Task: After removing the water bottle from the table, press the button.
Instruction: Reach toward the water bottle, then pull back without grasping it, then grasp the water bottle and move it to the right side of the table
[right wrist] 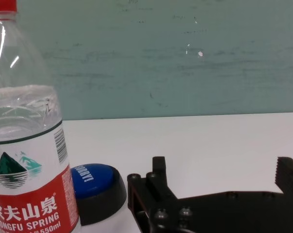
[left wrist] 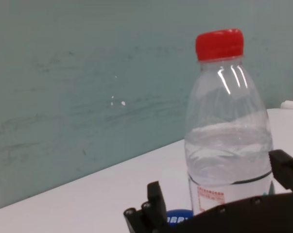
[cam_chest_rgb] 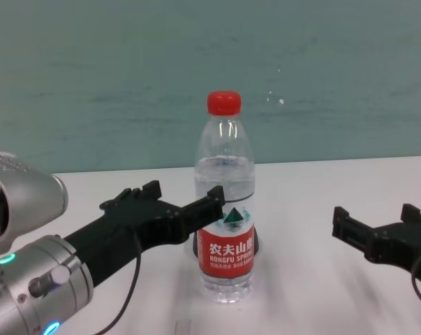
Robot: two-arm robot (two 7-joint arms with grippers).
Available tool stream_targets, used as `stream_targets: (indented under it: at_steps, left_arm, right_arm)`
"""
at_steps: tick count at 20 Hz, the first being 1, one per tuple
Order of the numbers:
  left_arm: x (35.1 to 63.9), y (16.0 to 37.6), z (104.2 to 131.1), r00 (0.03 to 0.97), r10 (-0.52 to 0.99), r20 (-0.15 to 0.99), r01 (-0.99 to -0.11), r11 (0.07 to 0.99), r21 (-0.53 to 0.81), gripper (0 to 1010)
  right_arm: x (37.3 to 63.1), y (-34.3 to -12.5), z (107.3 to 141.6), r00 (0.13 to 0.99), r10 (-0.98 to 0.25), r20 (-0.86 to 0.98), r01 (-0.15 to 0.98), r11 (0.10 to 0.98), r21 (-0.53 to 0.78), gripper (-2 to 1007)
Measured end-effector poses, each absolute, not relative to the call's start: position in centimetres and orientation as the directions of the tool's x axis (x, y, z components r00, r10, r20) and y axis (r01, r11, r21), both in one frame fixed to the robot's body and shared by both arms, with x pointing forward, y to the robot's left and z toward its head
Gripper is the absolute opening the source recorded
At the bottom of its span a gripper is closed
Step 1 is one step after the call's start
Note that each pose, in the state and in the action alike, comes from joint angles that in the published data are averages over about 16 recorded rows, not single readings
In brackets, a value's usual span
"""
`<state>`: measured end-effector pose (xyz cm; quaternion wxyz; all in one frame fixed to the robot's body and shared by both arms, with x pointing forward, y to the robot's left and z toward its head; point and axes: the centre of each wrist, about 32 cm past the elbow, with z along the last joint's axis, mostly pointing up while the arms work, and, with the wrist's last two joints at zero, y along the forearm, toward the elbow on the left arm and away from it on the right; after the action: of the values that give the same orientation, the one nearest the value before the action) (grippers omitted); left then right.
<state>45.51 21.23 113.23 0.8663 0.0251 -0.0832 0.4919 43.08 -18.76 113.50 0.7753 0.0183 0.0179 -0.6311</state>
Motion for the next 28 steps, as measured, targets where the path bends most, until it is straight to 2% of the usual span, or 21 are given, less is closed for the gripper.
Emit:
stream_targets:
  at_steps: [12,21,28]
  left_arm:
    - [44.7,22.1,113.4,0.476,0.863,0.17,-0.871,0.489,-0.042,1003]
    - [43.8,24.2,113.6,0.42,0.889,0.183,-0.898,0.436,-0.054,1003]
    - [44.1,26.3,113.8,0.385,0.899,0.209,-0.913,0.404,-0.057,1003]
  right_arm:
    - [43.1,-18.8,113.5,0.203,-0.978,-0.051,0.979,0.203,0.006,1000]
    - [43.1,-18.8,113.5,0.203,-0.978,-0.051,0.979,0.203,0.006,1000]
    - [43.1,-18.8,113.5,0.203,-0.978,-0.051,0.979,0.203,0.006,1000]
